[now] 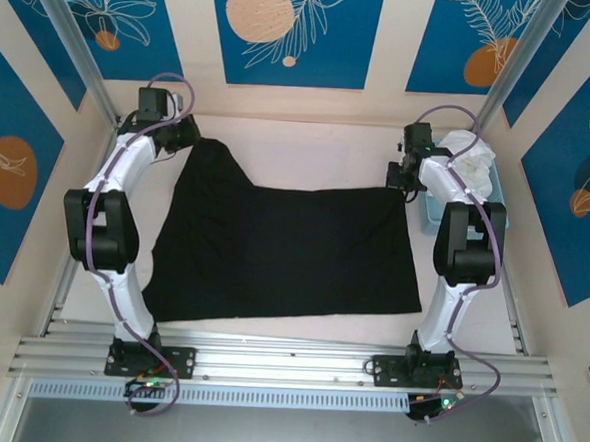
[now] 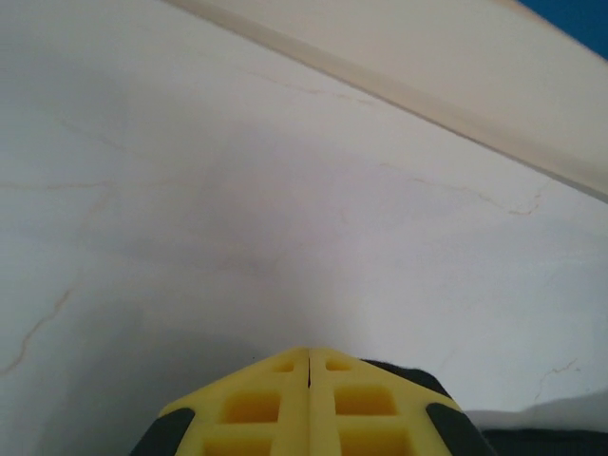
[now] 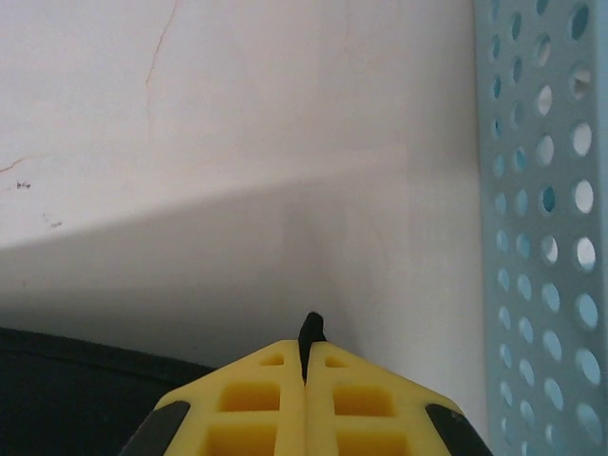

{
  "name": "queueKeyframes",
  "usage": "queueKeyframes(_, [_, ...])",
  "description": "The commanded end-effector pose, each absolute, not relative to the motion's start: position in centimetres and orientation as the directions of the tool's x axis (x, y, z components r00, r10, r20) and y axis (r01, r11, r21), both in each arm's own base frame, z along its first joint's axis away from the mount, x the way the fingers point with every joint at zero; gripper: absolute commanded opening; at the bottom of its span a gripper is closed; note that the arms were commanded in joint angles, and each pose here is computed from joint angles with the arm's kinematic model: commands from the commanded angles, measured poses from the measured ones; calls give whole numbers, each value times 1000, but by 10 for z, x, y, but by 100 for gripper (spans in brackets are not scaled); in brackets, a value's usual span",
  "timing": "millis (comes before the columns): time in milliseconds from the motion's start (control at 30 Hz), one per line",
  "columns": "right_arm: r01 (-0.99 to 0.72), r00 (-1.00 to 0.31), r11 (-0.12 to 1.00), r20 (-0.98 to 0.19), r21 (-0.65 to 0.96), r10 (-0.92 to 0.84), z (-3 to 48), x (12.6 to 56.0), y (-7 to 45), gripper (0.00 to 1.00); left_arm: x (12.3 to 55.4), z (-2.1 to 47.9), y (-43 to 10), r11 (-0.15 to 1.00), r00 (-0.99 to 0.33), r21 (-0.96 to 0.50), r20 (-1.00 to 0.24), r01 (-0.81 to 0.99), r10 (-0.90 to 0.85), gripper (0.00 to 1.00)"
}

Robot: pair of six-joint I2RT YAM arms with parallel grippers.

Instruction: Fold the inside-out t-shirt

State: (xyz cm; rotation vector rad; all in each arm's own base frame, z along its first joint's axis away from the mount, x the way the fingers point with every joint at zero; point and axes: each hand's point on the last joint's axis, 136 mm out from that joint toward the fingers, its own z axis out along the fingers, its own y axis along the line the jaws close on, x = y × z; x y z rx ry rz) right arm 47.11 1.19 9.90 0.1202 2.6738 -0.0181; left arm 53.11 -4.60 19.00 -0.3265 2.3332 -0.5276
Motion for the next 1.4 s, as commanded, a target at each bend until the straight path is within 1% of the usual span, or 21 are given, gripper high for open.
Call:
queueKeyframes(0, [99, -877, 994, -468, 47, 109, 120, 456, 16, 0, 510, 203, -36, 881, -685, -456, -603, -124, -409, 0])
queueKeyframes(267, [156, -879, 978, -433, 137, 201, 127, 403, 23, 0, 434, 205, -36, 859, -694, -482, -559, -173, -453, 0])
queueKeyframes(400, [196, -875, 965, -414, 172, 251, 128, 374, 21, 0, 394, 200, -34, 841, -709, -500, -515, -208, -482, 0])
queueKeyframes(700, [279, -866, 941, -374, 193, 333, 121, 328, 10, 0, 317, 191, -24, 834, -739, -490, -458, -255, -494, 0])
queueKeyframes(933, [361, -863, 911, -297, 201, 408, 100, 306, 0, 0, 279, 174, -27, 834, -778, -477, -399, -276, -485, 0])
queueKeyframes(1133, [421, -836, 876, -274, 238, 476, 92, 295, -8, 0, 252, 169, -25, 849, -804, -441, -368, -290, -467, 0])
queueKeyframes(1233, [446, -830, 865, -254, 231, 496, 82, 287, -10, 0, 238, 162, -27, 845, -816, -440, -338, -302, -468, 0])
queueKeyframes(1367, [463, -823, 851, -235, 247, 516, 70, 283, -9, 3, 225, 154, -28, 847, -824, -429, -319, -315, -468, 0])
